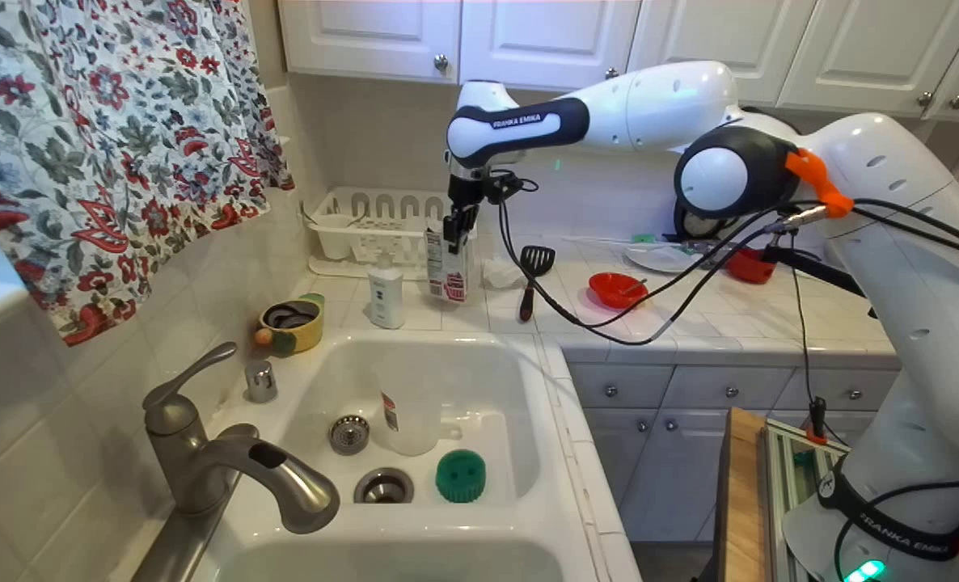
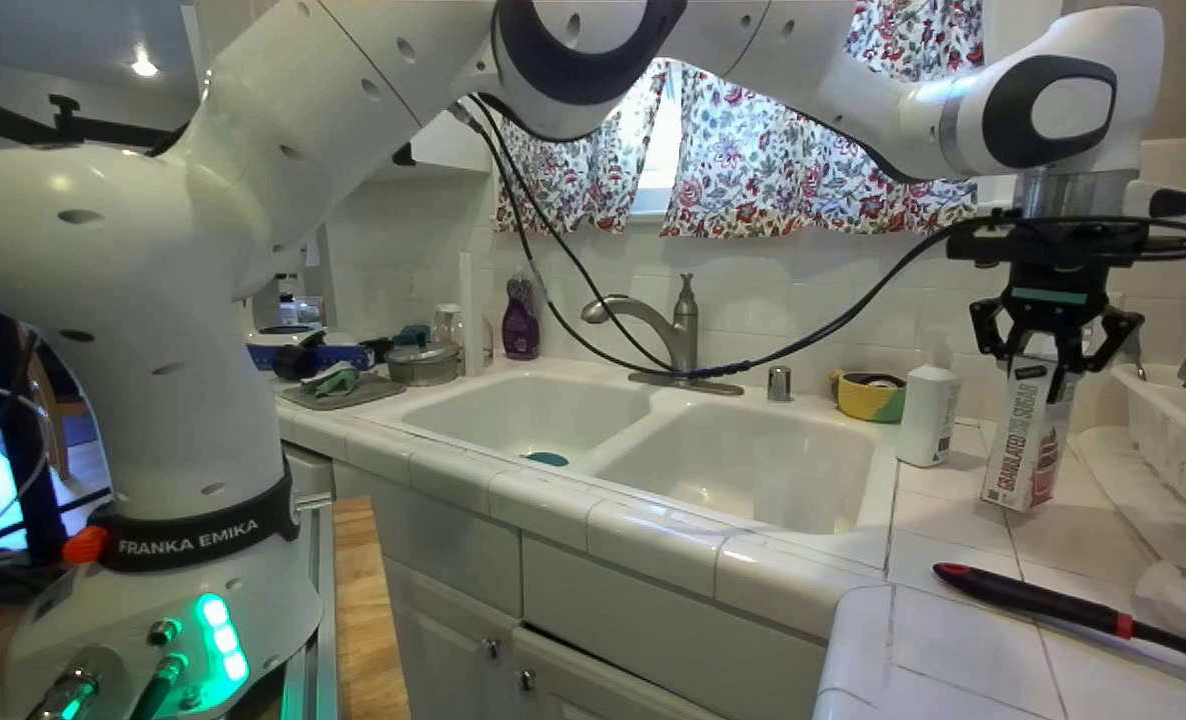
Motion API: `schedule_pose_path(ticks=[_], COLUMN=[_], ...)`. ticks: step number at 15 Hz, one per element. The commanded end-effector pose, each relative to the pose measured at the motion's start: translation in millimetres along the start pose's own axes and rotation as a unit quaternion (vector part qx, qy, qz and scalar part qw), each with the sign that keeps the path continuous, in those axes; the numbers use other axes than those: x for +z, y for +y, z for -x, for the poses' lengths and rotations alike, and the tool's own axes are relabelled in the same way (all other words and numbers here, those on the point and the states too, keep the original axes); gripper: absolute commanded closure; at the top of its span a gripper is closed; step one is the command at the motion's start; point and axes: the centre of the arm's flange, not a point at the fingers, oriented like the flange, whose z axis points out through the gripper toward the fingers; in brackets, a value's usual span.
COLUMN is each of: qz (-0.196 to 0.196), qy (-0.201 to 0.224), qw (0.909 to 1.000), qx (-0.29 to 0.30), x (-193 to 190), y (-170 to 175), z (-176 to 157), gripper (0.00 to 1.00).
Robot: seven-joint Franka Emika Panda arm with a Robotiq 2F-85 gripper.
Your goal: Pour some granulated sugar inside the sink on the right.
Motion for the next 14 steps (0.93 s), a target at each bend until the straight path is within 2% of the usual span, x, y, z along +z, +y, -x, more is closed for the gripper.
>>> schedule_pose_path(ticks=[1, 7, 8, 10, 14], qz=[0.022, 0.030, 0.030, 0.031, 0.031], qy=[0.008, 0.006, 0.008, 0.012, 0.008], qw=[0.9997, 0.9995, 0.9994, 0.9994, 0.9995], qx=[-0.013, -0.013, -0.012, -0.010, 0.004], x=[6.1, 18.3, 17.8, 10.5, -31.2], y=[14.6, 18.9, 18.7, 16.9, 7.8], z=[-26.1, -25.7, -26.3, -24.9, -13.2], gripper=[0.91, 0.91, 0.41, 0.33, 0.05])
